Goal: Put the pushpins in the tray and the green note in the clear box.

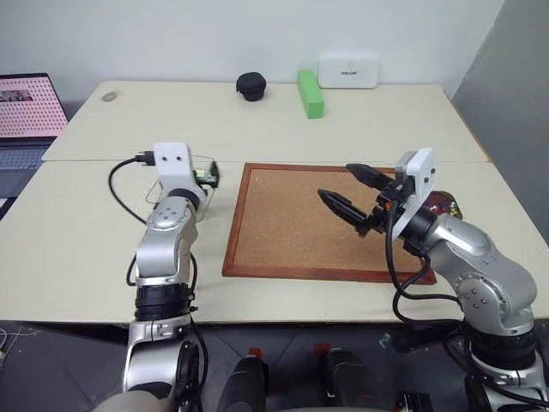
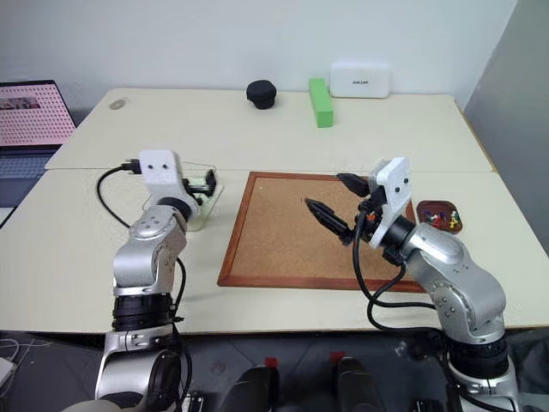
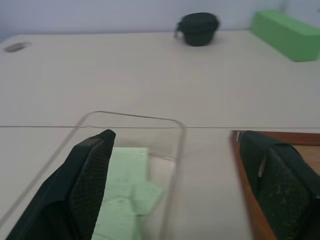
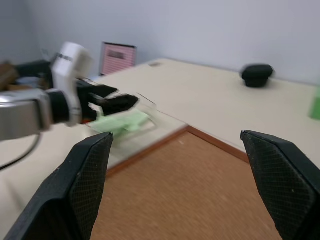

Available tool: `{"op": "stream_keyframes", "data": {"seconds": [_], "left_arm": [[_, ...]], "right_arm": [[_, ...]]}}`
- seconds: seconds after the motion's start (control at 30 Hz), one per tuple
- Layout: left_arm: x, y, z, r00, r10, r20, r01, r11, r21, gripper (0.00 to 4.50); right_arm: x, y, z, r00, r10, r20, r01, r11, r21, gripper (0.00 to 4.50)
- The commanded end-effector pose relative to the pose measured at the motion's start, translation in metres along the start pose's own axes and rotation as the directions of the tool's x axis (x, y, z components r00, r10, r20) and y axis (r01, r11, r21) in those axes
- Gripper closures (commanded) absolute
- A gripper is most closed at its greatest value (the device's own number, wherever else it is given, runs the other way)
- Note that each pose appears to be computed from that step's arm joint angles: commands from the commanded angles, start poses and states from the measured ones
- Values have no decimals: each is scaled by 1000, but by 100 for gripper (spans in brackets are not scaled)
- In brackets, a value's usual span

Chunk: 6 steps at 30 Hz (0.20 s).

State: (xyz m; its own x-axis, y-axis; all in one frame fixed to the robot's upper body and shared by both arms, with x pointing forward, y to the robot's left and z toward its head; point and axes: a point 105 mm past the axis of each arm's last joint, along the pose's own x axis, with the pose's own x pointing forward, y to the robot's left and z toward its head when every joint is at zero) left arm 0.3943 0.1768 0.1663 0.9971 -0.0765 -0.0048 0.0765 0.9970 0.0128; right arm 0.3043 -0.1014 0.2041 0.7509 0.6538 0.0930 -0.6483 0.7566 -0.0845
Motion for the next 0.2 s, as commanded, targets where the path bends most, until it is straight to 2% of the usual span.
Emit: {"op": "stream_keyframes", "data": {"seconds": [0.03, 0.1, 0.2], "left_arm": [[-12, -34, 8, 989, -139, 50, 139, 990, -6, 26], [-24, -47, -5, 984, -176, 31, 177, 984, -16, 26], [-37, -54, -14, 982, -186, 22, 187, 981, -54, 26]], "right_arm": [[-8, -21, -13, 977, -210, -21, 207, 974, -95, 16], [-16, -36, -26, 938, -343, -46, 335, 933, -128, 16], [-25, -45, -38, 894, -444, -54, 433, 890, -143, 16]]}}
